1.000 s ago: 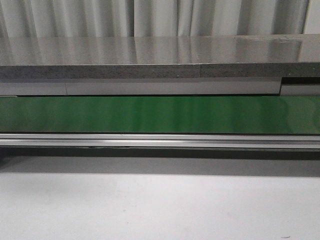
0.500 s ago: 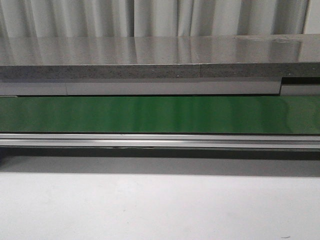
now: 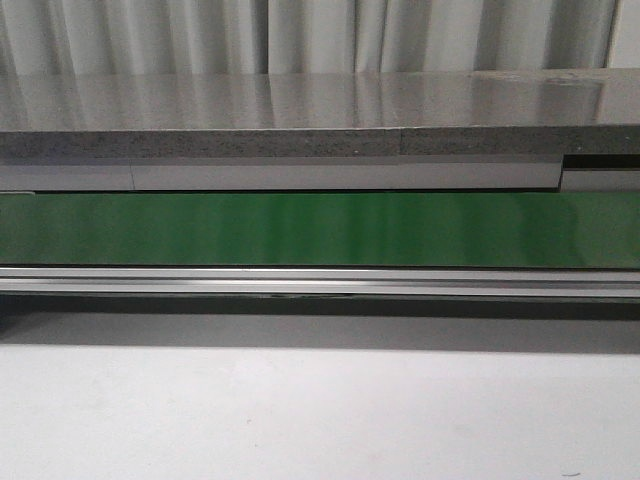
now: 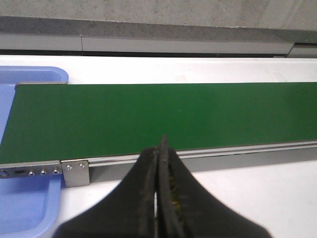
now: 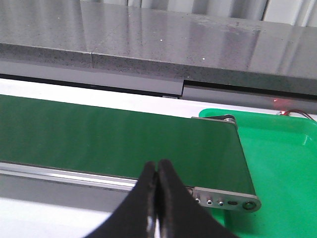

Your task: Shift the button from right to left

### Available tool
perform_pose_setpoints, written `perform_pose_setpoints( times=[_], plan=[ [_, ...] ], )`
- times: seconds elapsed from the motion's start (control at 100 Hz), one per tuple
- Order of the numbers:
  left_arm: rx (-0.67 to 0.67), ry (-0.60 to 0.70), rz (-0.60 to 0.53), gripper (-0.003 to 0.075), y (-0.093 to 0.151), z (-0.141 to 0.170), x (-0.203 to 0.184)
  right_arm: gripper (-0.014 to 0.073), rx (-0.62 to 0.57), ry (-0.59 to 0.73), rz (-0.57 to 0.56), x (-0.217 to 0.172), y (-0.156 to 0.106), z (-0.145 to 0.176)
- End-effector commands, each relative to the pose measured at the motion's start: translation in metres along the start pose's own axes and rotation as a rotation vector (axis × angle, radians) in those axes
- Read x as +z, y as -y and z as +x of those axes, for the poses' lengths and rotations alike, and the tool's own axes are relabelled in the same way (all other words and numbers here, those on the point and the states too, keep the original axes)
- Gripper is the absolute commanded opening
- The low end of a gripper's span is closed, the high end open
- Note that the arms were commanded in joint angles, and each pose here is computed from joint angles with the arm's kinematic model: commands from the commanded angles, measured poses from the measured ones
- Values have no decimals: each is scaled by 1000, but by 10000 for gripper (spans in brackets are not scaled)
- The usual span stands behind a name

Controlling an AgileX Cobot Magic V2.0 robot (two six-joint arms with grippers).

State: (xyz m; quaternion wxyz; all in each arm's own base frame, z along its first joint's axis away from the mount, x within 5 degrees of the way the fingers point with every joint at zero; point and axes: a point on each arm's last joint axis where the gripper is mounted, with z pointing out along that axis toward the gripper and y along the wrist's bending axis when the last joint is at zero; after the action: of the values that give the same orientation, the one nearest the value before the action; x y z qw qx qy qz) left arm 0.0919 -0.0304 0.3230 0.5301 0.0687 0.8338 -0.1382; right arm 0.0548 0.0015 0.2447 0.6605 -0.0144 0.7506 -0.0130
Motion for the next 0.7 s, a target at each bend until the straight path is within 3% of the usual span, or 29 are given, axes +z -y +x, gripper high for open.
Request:
perform_pose_setpoints(
  times=[0.0,0.21,0.48,0.69],
  plan=[
    [-22,94,15,-20,2,-5,-7,-67,-11,91,12,-1,1,-15],
    [30,145,-19,-20,-3,7,-13,-67,-11,91,12,-1,1,-15],
    [107,454,-120,-20,-14,16,-14,-67,-11,91,12,-1,1,-15],
    [98,504,-179,-20,-23,47,-5,-67,-11,91,12,-1,1,-15]
  ],
)
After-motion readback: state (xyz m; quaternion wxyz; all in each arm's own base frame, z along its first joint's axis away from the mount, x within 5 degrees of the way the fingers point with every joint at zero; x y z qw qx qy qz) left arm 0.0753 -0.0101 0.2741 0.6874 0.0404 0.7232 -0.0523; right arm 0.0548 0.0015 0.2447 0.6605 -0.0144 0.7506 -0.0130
